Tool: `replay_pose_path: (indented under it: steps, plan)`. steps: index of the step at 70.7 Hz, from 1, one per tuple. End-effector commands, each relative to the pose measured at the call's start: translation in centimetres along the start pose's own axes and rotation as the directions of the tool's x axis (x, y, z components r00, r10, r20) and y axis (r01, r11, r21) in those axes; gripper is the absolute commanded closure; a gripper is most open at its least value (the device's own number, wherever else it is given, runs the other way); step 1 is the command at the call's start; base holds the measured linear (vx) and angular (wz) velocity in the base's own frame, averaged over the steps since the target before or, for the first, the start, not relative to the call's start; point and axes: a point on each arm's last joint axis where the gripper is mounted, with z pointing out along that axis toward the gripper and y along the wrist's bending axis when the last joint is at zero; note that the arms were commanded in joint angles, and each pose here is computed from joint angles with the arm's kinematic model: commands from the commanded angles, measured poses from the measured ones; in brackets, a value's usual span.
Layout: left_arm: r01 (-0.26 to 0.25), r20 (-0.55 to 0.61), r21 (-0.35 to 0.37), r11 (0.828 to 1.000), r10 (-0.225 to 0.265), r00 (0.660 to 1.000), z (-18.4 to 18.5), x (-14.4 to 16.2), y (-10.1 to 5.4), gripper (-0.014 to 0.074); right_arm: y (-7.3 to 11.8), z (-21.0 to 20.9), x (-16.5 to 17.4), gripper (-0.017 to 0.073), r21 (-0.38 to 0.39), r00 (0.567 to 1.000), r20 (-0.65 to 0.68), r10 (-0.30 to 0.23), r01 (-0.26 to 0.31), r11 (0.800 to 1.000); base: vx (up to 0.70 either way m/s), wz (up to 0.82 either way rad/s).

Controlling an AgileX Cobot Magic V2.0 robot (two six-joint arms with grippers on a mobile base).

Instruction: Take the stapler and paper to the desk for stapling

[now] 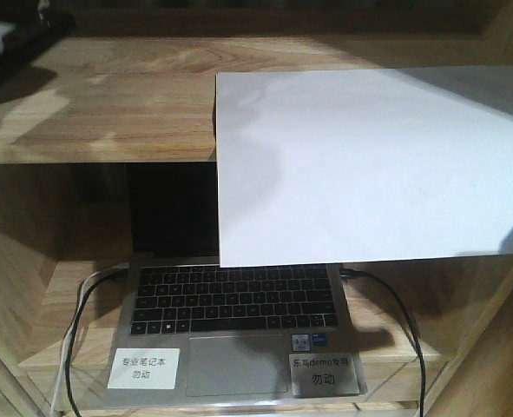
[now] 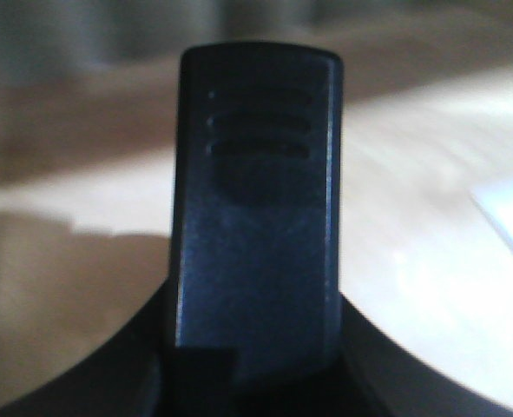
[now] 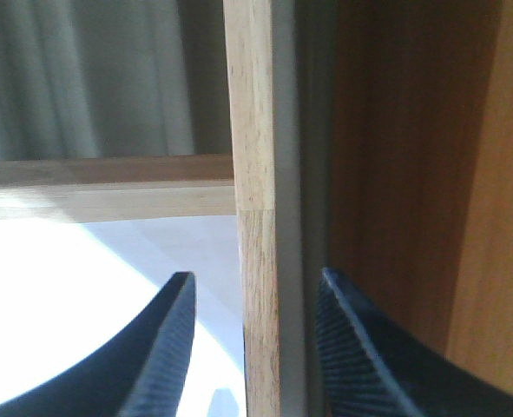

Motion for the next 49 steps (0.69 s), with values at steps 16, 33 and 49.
replay_pose_path:
  steps: [16, 33, 49]
  plan:
    - [-0.139, 0.259, 0.194, 0.971, 0.087, 0.962, -5.2, 5.1, -0.9, 0.0602, 0.0, -0.1, -1.5, 0.0250, 0.007, 0.996, 0.092, -0.002, 0.001, 1.000, 0.00, 0.00]
    - [-0.248, 0.310, 0.265, 0.932, 0.162, 0.937, -7.4, 10.9, -1.1, 0.0602, 0.0, -0.1, -1.5, 0.0250, 0.007, 0.996, 0.093, -0.002, 0.001, 1.000, 0.00, 0.00]
    - [-0.267, 0.353, 0.299, 0.916, 0.154, 0.923, -9.3, 15.6, -0.9, 0.0602, 0.0, -0.1, -1.5, 0.0250, 0.007, 0.996, 0.093, -0.002, 0.001, 1.000, 0.00, 0.00]
